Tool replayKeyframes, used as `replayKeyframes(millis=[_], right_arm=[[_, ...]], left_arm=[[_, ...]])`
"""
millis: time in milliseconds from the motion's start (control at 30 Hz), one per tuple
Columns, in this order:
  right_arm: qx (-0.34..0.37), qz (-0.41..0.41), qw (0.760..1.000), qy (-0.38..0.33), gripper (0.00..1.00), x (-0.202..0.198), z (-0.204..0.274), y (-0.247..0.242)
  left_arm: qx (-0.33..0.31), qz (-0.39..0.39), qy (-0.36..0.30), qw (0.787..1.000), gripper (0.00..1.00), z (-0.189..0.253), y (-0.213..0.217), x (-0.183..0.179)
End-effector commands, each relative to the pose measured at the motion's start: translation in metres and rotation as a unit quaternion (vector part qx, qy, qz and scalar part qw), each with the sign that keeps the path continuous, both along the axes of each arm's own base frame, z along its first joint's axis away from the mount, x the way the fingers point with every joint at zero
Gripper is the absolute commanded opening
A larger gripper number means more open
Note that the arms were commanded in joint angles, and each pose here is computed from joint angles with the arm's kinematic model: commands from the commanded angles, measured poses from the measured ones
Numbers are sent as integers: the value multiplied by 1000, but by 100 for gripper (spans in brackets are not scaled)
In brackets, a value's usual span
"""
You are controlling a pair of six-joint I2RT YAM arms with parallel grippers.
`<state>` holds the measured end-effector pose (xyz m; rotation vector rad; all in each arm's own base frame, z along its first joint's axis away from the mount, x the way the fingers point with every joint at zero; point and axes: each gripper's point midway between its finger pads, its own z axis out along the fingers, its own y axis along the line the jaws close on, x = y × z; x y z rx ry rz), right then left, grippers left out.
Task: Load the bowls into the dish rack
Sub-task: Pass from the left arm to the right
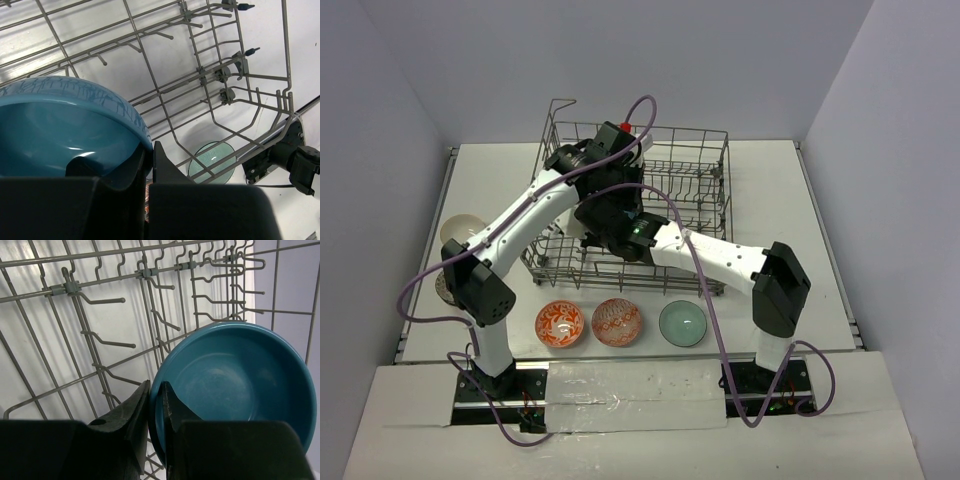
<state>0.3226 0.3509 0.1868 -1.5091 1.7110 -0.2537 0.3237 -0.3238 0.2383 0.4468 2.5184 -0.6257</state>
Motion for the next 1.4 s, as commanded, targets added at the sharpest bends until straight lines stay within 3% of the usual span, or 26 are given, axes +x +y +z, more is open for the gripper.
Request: replayKeyframes(millis=[0, 267, 600, 900, 1367], right_arm=[[58, -32, 998, -17, 0, 11, 32, 8], [60, -26, 998, 13, 0, 13, 19, 12], [56, -27, 998, 13, 0, 17, 19, 11], [55, -27, 998, 12, 0, 18, 20, 10], [54, -32, 998, 27, 0, 21, 12, 7]], left_arm=[[-14, -11, -33, 999, 1, 8, -9, 14], [-13, -34, -26, 999, 12, -1, -14, 12], [-19, -65, -1, 998, 19, -20, -22, 4], [-19, -64, 11, 998, 27, -30, -24, 6], [-27, -33, 17, 999, 50, -36, -25, 18]])
